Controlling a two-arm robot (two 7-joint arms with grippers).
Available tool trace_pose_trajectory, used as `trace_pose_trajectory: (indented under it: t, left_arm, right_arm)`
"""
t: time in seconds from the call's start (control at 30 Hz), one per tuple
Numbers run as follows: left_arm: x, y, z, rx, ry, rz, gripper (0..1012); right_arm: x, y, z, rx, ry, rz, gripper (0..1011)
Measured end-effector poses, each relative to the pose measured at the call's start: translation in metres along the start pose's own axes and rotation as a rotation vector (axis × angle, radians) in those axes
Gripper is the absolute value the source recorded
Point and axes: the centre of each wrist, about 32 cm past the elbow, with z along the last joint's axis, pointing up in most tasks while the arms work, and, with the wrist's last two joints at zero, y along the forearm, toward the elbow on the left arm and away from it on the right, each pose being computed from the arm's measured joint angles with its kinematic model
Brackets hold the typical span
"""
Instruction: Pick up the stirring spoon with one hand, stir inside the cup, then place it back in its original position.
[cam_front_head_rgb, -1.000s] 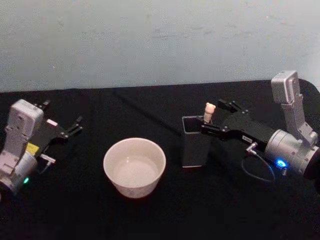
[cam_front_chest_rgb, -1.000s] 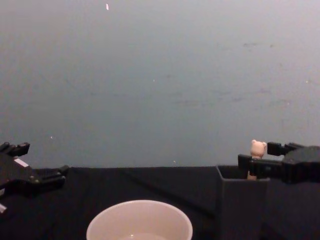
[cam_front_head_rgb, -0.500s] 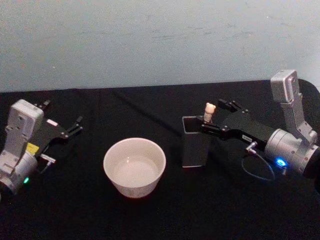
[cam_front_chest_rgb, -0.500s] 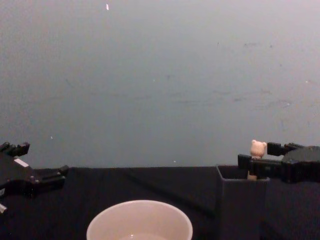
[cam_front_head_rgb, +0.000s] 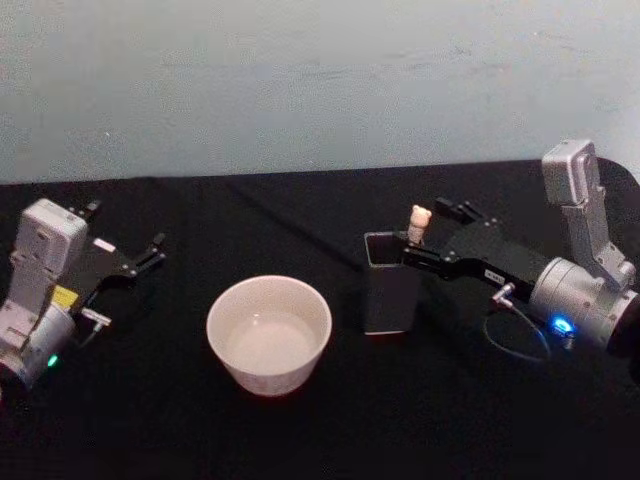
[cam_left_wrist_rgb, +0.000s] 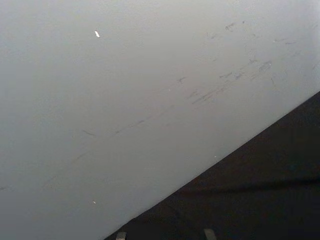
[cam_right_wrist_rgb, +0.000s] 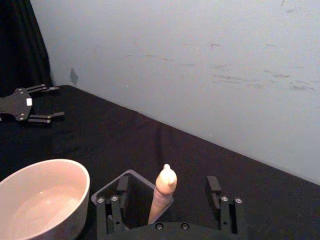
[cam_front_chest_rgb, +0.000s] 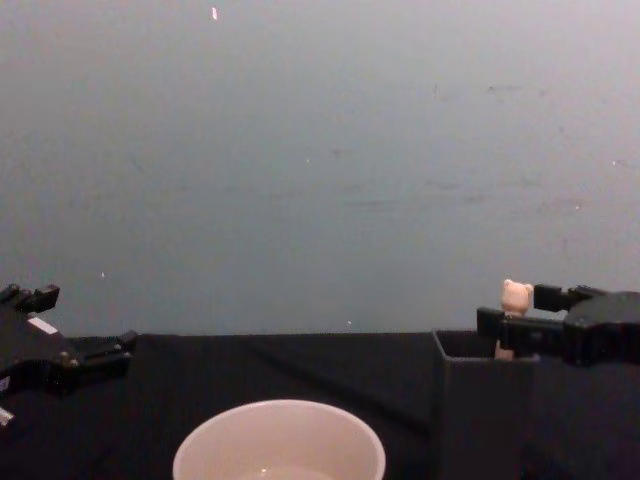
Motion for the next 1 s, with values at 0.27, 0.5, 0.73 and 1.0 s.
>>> trace_pose_trajectory:
  t: [0.27,0.5,0.73,1.0]
  left_arm:
    - [0.0,0.0,0.0,0.0,0.0,0.0,1001]
    - [0.0,0.0,0.0,0.0,0.0,0.0,1001]
    - [0.0,0.0,0.0,0.0,0.0,0.0,1002]
    - [0.0,0.0,0.0,0.0,0.0,0.0,1001]
  right_arm:
    - [-0.0001,0.0,0.0,0.001,0.0,0.0,765]
    - [-0.0001,0.0,0.0,0.001,-0.001,0.0,572]
    - [-0.0001,0.0,0.0,0.001,-0.001,0.0,346]
    - [-0.0001,0.0,0.0,0.002,0.0,0.0,218]
